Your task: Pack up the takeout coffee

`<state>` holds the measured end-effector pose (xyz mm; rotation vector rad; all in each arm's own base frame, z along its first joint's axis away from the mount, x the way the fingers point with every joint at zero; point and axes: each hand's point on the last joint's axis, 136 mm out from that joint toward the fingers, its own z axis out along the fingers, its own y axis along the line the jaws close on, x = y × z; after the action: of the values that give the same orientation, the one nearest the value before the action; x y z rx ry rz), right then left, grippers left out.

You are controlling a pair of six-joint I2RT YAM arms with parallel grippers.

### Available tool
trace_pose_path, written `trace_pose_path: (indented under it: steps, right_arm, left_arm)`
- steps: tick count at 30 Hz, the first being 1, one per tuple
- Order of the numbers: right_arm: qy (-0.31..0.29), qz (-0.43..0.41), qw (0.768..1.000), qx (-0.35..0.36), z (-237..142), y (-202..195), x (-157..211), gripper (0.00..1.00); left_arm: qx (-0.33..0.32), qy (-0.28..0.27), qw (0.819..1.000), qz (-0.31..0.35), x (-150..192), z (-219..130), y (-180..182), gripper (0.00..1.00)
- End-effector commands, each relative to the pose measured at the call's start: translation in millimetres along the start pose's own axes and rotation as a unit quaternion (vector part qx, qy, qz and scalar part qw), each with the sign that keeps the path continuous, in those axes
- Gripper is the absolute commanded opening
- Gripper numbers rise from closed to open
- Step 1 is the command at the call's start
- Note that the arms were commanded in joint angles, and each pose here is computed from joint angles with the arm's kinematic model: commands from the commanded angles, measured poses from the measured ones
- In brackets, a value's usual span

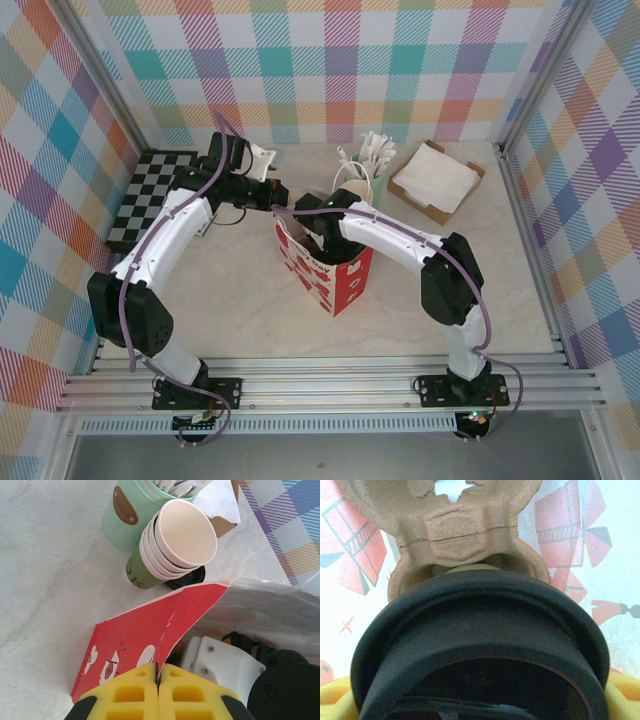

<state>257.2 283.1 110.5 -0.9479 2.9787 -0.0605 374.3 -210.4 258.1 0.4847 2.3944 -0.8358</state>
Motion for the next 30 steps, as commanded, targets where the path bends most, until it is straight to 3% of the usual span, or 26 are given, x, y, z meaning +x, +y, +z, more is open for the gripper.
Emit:
trace_pose_path:
  steps: [1,30]
  right_arm:
    - [-0.013,0.001,1.0,0.008,4.2,-4.7,-3.4,0.56]
    - [0.005,-0.003,1.0,0.007,24.9,-4.5,4.8,0.53]
  left_arm:
    - [0.002,0.023,1.0,-0.006,9.5,3.7,-1.2,0.0]
    - [0.002,0.026,1.0,-0.007,10.1,5.8,-0.7,0.0]
